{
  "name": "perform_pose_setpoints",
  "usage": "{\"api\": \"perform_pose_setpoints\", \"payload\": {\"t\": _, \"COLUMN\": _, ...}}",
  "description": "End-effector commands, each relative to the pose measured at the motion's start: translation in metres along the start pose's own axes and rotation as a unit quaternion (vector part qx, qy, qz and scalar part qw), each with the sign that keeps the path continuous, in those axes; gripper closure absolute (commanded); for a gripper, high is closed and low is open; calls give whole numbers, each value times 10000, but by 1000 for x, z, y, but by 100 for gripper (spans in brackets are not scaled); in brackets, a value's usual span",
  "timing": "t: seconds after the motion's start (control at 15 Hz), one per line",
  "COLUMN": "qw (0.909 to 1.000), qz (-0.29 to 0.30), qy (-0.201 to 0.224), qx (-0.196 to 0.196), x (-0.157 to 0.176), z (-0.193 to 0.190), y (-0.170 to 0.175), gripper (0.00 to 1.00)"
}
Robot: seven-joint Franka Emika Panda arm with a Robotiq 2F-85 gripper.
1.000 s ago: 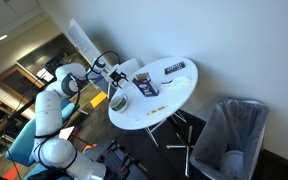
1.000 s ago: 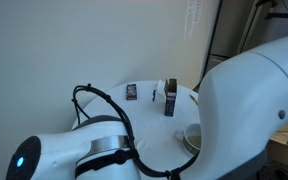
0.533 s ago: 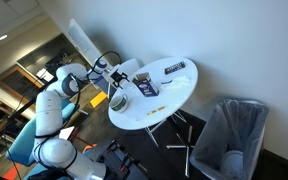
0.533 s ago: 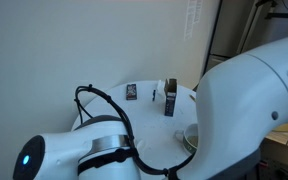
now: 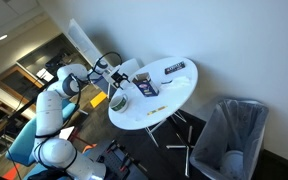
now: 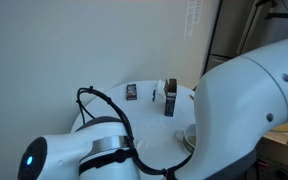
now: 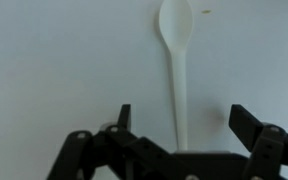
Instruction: Pick up the spoon and scoop some of the contents in the bowl
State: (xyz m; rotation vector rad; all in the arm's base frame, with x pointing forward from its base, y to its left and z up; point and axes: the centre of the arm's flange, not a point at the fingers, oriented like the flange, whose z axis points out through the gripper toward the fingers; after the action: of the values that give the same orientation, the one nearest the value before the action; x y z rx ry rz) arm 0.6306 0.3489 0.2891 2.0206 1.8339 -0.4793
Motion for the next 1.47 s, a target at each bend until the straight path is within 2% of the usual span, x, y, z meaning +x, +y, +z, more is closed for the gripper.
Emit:
{"api": "perform_pose_setpoints", "payload": {"t": 0.0, "qw": 9999, "qz": -6, "qy": -141, "qx": 39, "x": 1, "z": -1, "y": 7, "gripper": 26}}
{"api": "perform_pose_setpoints", "payload": {"t": 0.6, "qw": 9998, "qz": 37, "qy": -182, "qx": 36, "x": -2, "z": -7, "y": 7, "gripper": 95}}
{"api": "perform_pose_setpoints", "payload": {"t": 0.67, "qw": 9998, "qz": 38, "qy": -178, "qx": 36, "x": -2, "z": -7, "y": 7, "gripper": 99}}
{"api": "perform_pose_setpoints", "payload": {"t": 0.93, "qw": 9999, "qz": 59, "qy": -104, "qx": 2, "x": -6, "z": -14, "y": 4, "gripper": 97}}
{"api": "perform_pose_setpoints", "payload": {"t": 1.4, "qw": 9969, "qz": 328, "qy": 580, "qx": -419, "x": -54, "z": -83, "y": -22, "gripper": 97}}
